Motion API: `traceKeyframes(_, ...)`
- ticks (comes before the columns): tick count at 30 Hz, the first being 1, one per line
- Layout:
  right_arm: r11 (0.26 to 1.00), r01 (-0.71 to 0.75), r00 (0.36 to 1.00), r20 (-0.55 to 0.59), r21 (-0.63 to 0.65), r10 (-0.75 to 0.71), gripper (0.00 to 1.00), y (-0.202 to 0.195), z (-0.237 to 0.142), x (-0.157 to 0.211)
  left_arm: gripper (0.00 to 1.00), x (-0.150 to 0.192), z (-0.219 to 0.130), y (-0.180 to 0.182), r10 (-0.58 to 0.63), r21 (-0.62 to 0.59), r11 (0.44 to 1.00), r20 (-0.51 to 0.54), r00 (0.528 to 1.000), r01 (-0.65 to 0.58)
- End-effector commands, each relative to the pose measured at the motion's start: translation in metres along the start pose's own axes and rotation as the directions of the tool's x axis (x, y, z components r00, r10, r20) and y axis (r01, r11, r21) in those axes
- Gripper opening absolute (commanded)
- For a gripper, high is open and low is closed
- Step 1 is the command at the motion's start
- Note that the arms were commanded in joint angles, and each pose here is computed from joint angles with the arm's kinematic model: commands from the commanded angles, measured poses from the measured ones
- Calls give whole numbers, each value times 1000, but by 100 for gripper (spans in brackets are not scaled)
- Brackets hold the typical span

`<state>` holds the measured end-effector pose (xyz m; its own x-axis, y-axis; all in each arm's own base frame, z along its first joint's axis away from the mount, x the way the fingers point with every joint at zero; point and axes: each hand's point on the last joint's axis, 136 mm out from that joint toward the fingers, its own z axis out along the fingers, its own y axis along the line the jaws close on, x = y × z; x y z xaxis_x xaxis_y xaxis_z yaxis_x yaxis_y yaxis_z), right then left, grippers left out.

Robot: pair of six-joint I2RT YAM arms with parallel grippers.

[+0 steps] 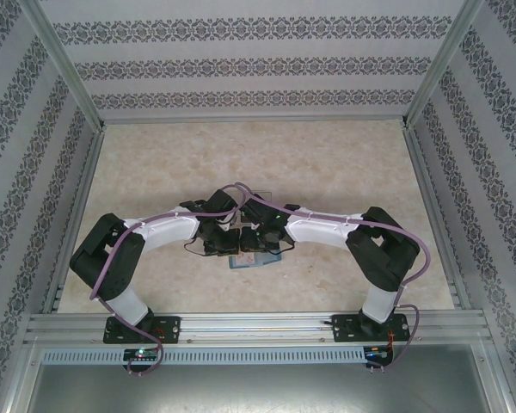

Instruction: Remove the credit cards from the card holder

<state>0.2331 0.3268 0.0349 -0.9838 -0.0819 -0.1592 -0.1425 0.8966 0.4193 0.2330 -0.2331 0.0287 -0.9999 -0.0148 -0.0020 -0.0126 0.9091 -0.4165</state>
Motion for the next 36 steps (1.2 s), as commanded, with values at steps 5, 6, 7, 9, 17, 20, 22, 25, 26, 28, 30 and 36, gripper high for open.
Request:
traceKeyframes(5, 998, -42, 998, -40, 36, 44, 27, -17, 17, 8, 3, 3, -7, -2, 23, -12, 1000, 3, 1000, -23)
traceKeyframes(6, 998, -42, 998, -39, 47, 44, 27, -19, 17, 8, 3, 3, -7, -2, 23, -12, 1000, 2, 1000, -23)
traceKeyframes(7, 998, -41, 998, -36, 57, 43, 28, -21, 16, 8, 3, 4, -7, -2, 23, -15, 1000, 0, 1000, -23)
traceKeyframes(9, 997, -38, 999, -29, 74, 41, 31, -24, 14, 8, 3, 5, -6, -1, 24, -18, 1000, -4, 1000, -24)
traceKeyframes(17, 995, -27, 999, -22, 91, 29, 43, -27, 9, 7, 3, 4, -2, 1, 23, -25, 999, -10, 1000, -23)
traceKeyframes(20, 996, -26, 999, -21, 89, 28, 45, -26, 7, 8, 3, 4, -2, 2, 22, -28, 999, -11, 1000, -22)
traceKeyframes(22, 997, -26, 999, -17, 77, 27, 47, -24, 5, 7, 3, 4, -3, 1, 20, -27, 999, -10, 1000, -21)
traceKeyframes(25, 999, -25, 1000, -14, 23, 25, 47, -13, 2, 6, 3, 1, -8, -4, 23, -12, 1000, 6, 1000, -23)
traceKeyframes(26, 1000, -24, 1000, -9, -4, 24, 46, -8, 0, 5, 3, 0, -10, -7, 23, -2, 1000, 14, 1000, -23)
traceKeyframes(28, 999, -25, 1000, 7, -27, 25, 45, -3, -5, 3, 3, -2, -14, -12, 24, 17, 1000, 27, 999, -24)
traceKeyframes(30, 999, -23, 999, 27, -27, 24, 41, -3, -11, 0, 3, -4, -16, -16, 21, 36, 999, 33, 999, -23)
traceKeyframes(36, 1000, -22, 999, 40, -7, 22, 37, -9, -15, 1, 3, -6, -15, -26, 16, 88, 996, 30, 999, -18)
